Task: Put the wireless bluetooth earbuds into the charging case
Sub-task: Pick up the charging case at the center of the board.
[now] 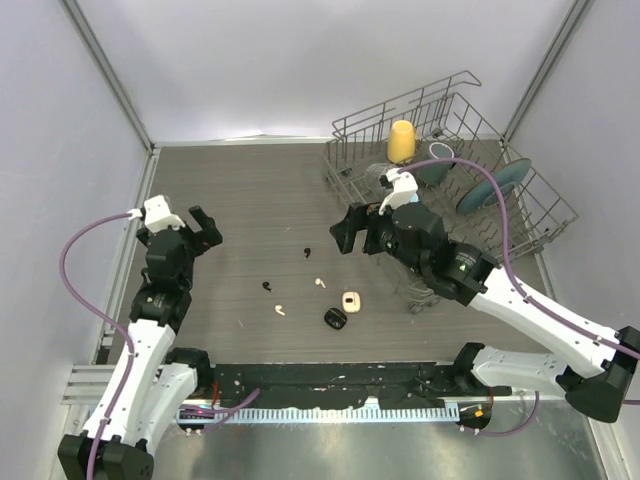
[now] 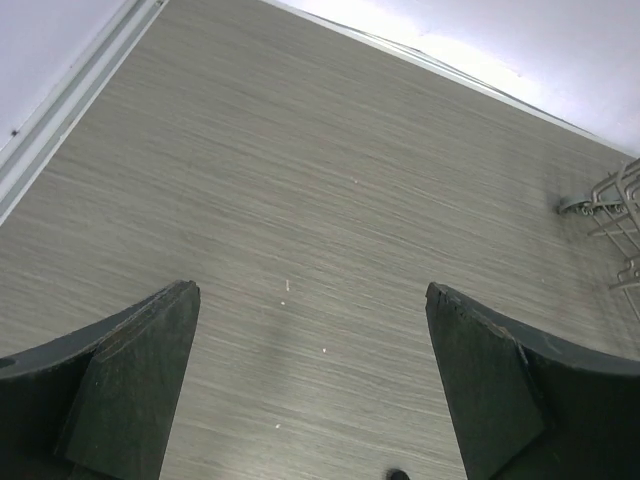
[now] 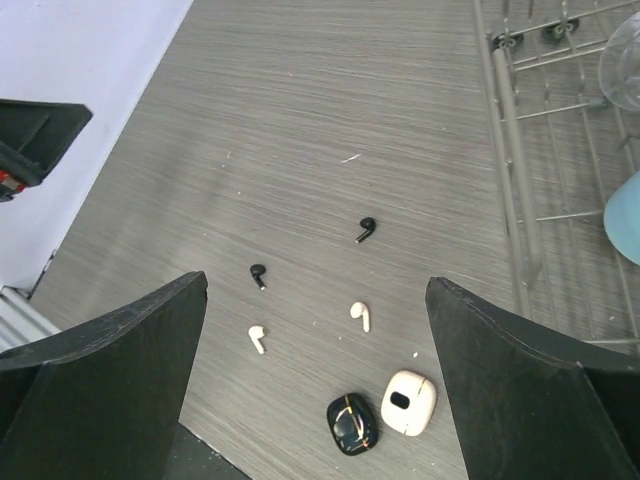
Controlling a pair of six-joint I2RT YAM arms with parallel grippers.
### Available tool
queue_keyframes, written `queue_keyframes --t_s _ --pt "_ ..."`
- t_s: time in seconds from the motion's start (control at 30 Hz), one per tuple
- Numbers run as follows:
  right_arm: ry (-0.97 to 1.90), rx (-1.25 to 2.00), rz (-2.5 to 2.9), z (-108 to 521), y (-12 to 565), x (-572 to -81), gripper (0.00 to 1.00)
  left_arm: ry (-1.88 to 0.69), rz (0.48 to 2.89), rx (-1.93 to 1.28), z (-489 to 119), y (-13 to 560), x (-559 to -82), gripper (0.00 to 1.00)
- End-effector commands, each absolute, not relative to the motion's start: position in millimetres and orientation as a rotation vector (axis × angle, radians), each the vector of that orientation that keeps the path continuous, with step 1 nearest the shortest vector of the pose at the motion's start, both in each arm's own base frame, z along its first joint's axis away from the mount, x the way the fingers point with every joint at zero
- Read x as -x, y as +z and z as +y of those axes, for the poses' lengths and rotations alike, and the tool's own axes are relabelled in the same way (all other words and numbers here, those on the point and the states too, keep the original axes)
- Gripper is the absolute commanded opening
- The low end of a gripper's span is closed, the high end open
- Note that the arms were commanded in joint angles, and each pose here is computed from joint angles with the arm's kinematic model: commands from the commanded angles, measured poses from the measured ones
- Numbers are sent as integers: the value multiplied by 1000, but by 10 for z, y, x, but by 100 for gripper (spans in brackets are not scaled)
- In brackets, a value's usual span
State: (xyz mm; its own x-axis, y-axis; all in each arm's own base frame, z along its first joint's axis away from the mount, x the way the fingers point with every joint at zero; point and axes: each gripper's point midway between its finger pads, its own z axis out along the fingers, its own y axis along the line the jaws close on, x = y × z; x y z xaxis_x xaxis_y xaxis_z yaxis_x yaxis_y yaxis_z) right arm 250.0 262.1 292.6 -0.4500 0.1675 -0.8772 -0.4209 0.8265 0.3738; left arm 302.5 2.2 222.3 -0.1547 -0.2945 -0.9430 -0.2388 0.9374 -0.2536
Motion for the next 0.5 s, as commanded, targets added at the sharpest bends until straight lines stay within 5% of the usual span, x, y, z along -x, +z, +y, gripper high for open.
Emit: queue_keyframes --t_s 0.0,0.17,0.47 --pt "684 146 1772 2493 3438 -2538 96 -77 1704 494 70 2481 -2937 100" --pt "897 125 1599 2496 3575 -2321 96 -185 1688 366 -140 2635 -2869 100" --pt "719 234 1841 2545 3229 -2386 96 -204 1692 584 -19 2657 -2748 100"
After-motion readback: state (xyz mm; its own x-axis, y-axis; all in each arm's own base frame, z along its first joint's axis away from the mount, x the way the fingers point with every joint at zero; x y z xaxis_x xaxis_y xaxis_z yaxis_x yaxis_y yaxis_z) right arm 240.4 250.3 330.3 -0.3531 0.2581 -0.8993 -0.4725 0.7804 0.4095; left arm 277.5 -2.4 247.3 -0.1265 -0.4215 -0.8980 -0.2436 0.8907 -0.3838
